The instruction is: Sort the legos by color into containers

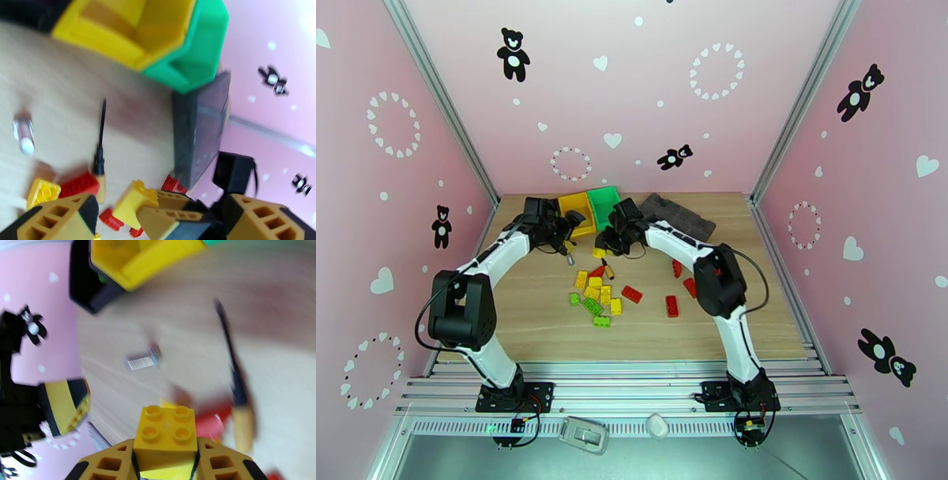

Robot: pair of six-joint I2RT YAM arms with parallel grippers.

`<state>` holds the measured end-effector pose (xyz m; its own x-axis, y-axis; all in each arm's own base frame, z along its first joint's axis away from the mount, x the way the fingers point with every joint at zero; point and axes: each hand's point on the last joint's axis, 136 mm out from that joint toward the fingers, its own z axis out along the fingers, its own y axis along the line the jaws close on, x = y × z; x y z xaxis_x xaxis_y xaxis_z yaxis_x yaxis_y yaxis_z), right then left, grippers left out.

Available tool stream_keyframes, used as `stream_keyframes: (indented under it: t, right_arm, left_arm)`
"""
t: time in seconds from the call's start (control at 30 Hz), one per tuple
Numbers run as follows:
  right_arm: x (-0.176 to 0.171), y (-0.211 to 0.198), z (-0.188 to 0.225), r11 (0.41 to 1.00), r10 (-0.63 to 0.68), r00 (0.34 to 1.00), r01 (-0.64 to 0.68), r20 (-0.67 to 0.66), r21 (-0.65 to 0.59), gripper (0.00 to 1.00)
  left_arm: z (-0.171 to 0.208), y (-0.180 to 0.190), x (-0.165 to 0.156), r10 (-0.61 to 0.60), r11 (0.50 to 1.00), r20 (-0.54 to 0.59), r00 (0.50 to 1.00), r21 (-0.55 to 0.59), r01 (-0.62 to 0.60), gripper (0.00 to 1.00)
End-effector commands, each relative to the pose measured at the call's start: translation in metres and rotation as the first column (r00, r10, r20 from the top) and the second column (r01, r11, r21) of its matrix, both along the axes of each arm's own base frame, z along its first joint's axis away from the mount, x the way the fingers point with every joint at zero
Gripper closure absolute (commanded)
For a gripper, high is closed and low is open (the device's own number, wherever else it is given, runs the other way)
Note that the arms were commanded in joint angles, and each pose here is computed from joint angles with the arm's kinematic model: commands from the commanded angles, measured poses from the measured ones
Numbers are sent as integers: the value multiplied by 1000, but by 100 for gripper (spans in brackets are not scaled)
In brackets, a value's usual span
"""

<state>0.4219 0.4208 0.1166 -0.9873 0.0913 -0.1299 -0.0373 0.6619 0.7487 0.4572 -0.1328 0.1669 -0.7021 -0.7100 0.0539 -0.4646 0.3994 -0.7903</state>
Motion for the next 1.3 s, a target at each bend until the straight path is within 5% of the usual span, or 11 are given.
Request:
stream_keyframes:
  t: [0.0, 0.17, 0.2, 0.3, 0.4, 0.63, 0.97, 1.27]
  right_arm:
    - [27, 32, 14, 984, -34, 999, 37, -24, 173, 72]
    - [83, 63, 41, 921, -135, 991, 124, 3, 369, 71]
    - [96, 69, 47, 900, -164, 986, 147, 6, 410, 67]
    - [127, 78, 61, 841, -240, 971, 212, -8, 498, 32]
    - [146, 72, 58, 789, -298, 953, 277, -53, 549, 22]
    - [129, 60, 80, 868, -213, 975, 160, 62, 471, 17]
    - [50, 9, 82, 997, 3, 988, -15, 152, 74, 32]
    - [-49, -73, 30, 940, 116, 993, -104, 17, -325, 34]
  left_arm:
    - [21, 18, 20, 52, 998, 47, 998, -36, -50, 12]
    - [16, 41, 23, 94, 995, 23, 995, -25, -93, 12]
    - [14, 43, 22, 97, 995, 17, 995, -22, -97, 12]
    - [14, 50, 18, 104, 995, 12, 995, -13, -103, 12]
    - [17, 56, 13, 107, 994, 15, 994, 8, -107, 12]
    - [15, 63, -3, 99, 993, -4, 995, 68, -99, 13]
    - [-17, 51, -64, -15, 948, -141, 990, 312, 59, 15]
    - [-54, 34, -133, -53, 878, -256, 965, 449, 167, 15]
